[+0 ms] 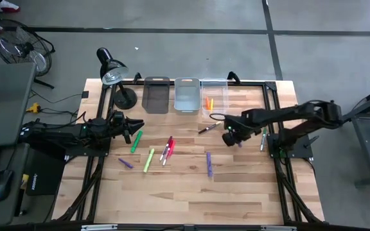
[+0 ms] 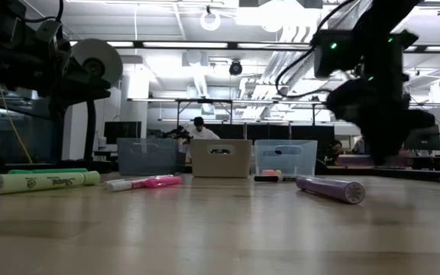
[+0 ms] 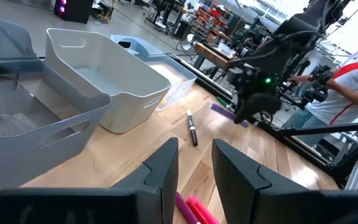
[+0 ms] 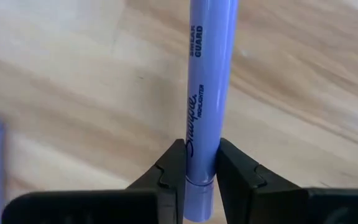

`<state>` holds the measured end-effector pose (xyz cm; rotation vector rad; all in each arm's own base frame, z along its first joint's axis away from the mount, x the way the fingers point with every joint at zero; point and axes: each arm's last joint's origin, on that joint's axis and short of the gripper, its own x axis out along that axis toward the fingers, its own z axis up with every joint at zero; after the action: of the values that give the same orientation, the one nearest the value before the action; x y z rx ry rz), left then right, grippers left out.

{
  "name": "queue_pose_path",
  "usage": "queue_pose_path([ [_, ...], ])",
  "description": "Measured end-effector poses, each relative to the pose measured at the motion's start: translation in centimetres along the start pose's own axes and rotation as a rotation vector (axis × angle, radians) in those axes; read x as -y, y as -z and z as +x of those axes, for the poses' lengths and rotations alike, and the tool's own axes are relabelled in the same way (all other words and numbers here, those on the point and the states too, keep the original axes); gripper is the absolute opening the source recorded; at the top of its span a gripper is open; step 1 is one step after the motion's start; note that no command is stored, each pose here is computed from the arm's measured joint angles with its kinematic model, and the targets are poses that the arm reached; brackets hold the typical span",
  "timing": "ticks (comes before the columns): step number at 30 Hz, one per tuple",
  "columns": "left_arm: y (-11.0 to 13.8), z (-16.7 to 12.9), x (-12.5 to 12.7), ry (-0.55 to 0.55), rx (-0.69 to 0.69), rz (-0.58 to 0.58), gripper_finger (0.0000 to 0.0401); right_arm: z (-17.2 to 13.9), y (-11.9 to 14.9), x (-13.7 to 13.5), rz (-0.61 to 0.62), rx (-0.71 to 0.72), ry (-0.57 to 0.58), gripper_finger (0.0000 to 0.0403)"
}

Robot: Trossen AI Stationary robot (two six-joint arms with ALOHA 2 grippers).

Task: Pick & Place Markers
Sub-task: Put the top violet highlighter into the white bin

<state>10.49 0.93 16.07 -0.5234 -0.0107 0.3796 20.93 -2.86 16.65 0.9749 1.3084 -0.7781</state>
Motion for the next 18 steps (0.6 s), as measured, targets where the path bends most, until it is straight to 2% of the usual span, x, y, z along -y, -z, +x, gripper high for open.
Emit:
queue_pose_path([
  [10,0.0,0.0,0.0,0.001,0.000,0.000,0.0097,-3.9,1.7,0.1,-0.274,0.216,-0.114,0.0058],
  [18,-0.2,0.0,0.1,0.005,0.001,0.024,0.0097,-6.2,1.1,-0.9,-0.521,0.533,-0.205,0.0061],
])
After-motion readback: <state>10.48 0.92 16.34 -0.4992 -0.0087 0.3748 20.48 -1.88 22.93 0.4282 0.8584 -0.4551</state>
